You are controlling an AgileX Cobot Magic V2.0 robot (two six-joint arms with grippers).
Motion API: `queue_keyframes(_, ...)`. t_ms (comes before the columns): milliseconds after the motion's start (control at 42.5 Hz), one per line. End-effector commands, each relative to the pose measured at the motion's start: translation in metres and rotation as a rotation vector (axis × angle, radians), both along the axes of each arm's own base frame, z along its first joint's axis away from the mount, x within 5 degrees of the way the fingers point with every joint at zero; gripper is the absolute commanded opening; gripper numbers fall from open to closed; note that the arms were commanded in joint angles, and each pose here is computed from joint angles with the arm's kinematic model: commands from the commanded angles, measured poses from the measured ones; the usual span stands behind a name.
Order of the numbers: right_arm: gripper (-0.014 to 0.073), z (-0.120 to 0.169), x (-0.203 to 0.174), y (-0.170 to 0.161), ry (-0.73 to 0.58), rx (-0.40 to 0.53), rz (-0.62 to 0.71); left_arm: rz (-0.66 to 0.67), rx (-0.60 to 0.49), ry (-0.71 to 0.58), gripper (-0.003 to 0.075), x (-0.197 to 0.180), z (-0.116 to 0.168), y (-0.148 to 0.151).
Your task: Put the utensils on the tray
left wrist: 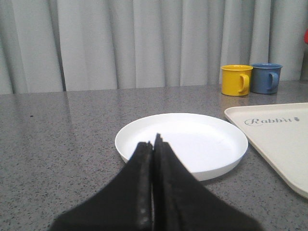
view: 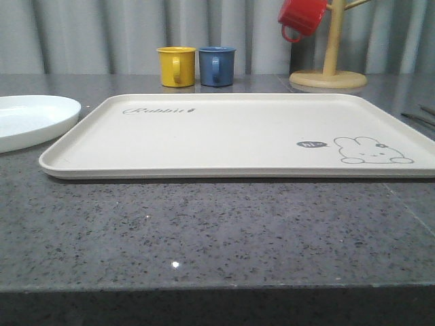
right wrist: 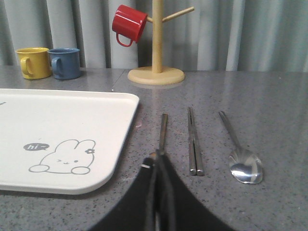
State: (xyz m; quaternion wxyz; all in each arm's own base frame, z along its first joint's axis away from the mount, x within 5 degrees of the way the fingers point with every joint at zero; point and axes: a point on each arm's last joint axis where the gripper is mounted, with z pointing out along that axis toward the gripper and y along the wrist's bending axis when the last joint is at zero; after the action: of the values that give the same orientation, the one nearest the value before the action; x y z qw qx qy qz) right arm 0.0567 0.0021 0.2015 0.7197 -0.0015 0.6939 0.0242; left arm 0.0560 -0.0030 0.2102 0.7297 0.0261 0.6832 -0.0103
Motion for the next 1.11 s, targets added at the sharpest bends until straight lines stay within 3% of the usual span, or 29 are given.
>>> queue_keyframes(0, -0.0118, 0.009, -0.002, -0.001, -0.101, 0.000, -0.014, 0.009, -0.013, -0.088, -0.0020, -0.002, 0.004, 0.001)
queue_keyframes(518, -0.0118, 0.011, -0.002, -0.001, -0.121, 0.001, -0.015, 0.009, -0.013, -0.088, -0.0020, -0.002, 0.004, 0.001)
queue_keyframes(659, -0.0118, 0.017, -0.003, -0.002, -0.163, 0.007, -0.018, 0.013, -0.017, -0.160, -0.0020, -0.003, 0.012, 0.001)
queue_keyframes(895, -0.0118, 0.076, -0.018, 0.000, -0.199, 0.046, 0.005, 0.012, 0.003, -0.289, -0.0020, -0.020, 0.077, 0.002)
queue_keyframes(1083, -0.0118, 0.135, -0.018, 0.002, -0.110, 0.036, 0.026, 0.011, 0.033, -0.183, -0.0020, -0.024, 0.134, 0.001)
